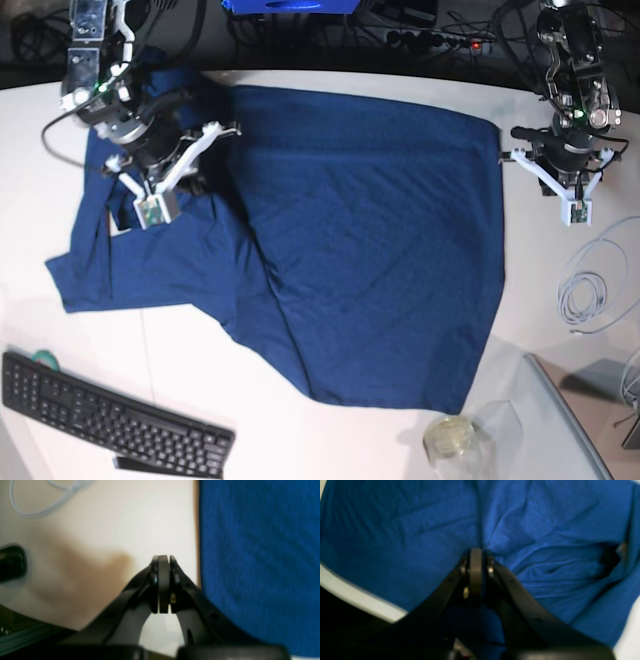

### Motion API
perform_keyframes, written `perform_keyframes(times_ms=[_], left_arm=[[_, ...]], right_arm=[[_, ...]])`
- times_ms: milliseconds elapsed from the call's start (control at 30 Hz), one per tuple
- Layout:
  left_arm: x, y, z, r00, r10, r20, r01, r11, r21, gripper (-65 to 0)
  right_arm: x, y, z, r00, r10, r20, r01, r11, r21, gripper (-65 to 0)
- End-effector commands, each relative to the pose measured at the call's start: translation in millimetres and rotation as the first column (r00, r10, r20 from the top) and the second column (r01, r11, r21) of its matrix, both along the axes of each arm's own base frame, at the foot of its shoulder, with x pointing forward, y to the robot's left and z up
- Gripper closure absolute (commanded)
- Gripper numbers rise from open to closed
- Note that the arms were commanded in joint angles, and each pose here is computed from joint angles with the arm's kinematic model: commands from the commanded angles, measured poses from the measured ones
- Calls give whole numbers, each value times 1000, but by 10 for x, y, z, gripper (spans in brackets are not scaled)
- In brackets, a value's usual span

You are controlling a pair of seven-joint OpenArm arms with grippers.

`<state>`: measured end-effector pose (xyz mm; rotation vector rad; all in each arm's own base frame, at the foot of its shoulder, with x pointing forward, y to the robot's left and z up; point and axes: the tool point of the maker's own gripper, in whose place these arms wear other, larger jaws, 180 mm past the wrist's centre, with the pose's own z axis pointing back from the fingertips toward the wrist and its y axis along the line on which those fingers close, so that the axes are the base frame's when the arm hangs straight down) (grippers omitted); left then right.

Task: Layout the t-shirt on the table in an organized manner, then fold the t-shirt properly
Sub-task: 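Grasp the shirt sleeve with the right gripper and pull it out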

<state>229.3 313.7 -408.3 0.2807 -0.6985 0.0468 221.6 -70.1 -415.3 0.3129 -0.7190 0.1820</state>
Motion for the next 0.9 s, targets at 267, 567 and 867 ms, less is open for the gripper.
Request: perform_keyframes(times_ms=[267,567,867], left_arm=[[136,39,106,999,-9,39,9,1000,20,0],[43,95,52,1000,3,15,-3,1000,24,0],[-67,124,-106,999,17,-31,-17,1000,11,0]], right_arm=[[264,-122,257,995,0,101,3,1000,-29,-305],[1740,-876,157,991,-85,100,98,987,-129,-305],[1917,-1400,-195,975,-204,93,215,968,-132,-269]])
